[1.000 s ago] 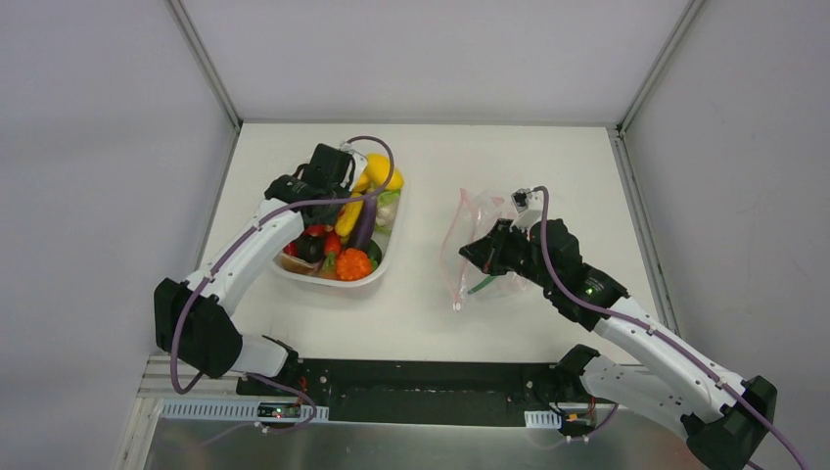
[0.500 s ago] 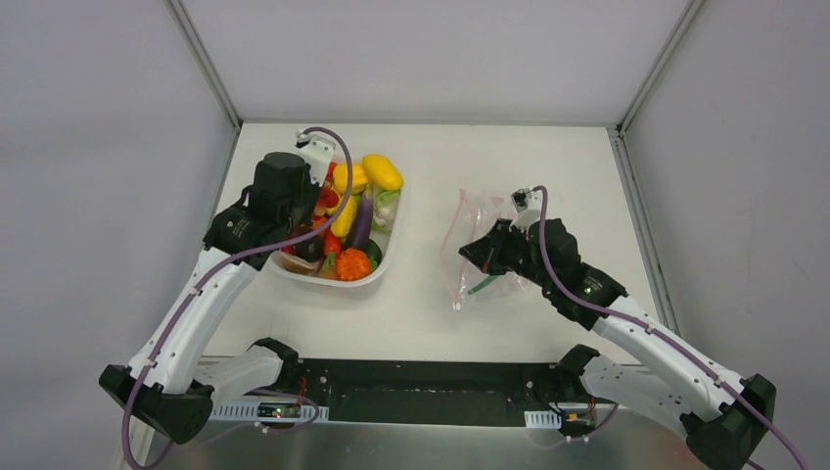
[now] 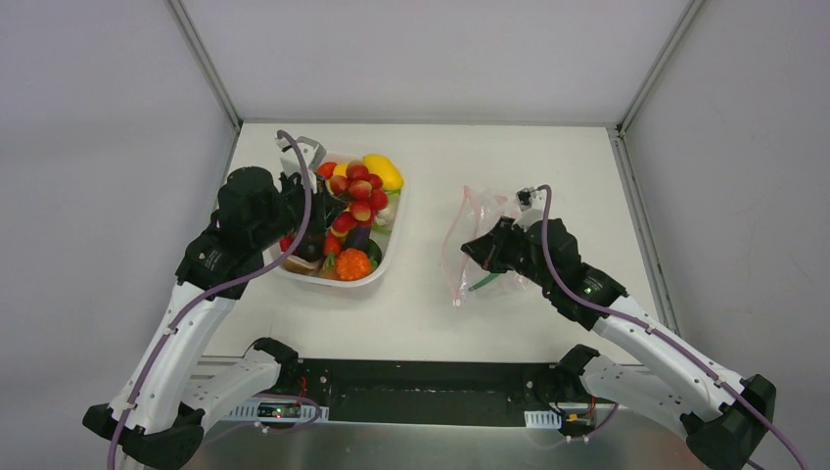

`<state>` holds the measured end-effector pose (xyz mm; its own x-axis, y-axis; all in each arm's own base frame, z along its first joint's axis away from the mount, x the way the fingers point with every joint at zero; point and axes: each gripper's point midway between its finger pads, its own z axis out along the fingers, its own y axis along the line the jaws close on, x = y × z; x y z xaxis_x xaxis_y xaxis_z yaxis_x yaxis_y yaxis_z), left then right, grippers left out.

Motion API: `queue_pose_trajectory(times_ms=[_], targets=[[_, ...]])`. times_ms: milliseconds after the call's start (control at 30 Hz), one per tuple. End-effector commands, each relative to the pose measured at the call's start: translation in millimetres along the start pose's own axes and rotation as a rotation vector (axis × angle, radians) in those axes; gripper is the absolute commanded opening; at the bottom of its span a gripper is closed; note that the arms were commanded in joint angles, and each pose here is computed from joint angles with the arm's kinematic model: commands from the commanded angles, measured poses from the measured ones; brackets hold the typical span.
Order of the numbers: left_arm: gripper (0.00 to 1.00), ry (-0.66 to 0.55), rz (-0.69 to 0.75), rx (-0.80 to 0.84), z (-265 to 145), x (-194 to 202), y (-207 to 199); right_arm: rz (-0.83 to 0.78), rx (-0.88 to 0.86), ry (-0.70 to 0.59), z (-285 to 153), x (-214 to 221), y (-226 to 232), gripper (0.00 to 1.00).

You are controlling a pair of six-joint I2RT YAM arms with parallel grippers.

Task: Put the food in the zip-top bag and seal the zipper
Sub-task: Place the fake fruit in the zipper food storage bag.

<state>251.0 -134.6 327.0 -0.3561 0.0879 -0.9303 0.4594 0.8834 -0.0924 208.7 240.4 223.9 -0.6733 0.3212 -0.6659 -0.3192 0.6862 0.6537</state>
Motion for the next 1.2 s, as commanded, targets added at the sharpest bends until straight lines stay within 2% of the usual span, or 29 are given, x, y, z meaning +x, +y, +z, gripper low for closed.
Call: queue_pose_trajectory(times_ms=[0, 233, 433, 767, 933, 1167], targets=[[0.0, -0.157, -0.198, 0.372, -5.3, -37.4, -69.2, 0.046, -0.008, -0.12, -5.5, -30.5, 12.1, 0.0], [0.0, -0.237, -0.344, 0.67, -12.9, -56.6, -121.0, 0.066, 0.003, -0.138, -4.1, -34.3, 11.2, 0.0], [0.0, -0.188, -0.346, 0.799, -9.4, -47.3, -157.1, 0.065, -0.017, -0.129, -4.4, -33.9, 15.7, 0.0], [0.0, -0.09, -0.387, 0.845, 30.7, -18.1, -181.0, 0.037, -0.157, -0.107, -17.1, -32.2, 41.8, 0.0], [0.0, -0.086, -0.409, 0.784, 50.3, -2.3, -173.6, 0.035, -0.167, -0.117, -24.2, -34.9, 44.4, 0.0], [0.0, -0.035, -0.361, 0.697, 59.3, 14.2, -163.0, 0.031, -0.17, -0.118, -28.8, -34.1, 44.1, 0.0]])
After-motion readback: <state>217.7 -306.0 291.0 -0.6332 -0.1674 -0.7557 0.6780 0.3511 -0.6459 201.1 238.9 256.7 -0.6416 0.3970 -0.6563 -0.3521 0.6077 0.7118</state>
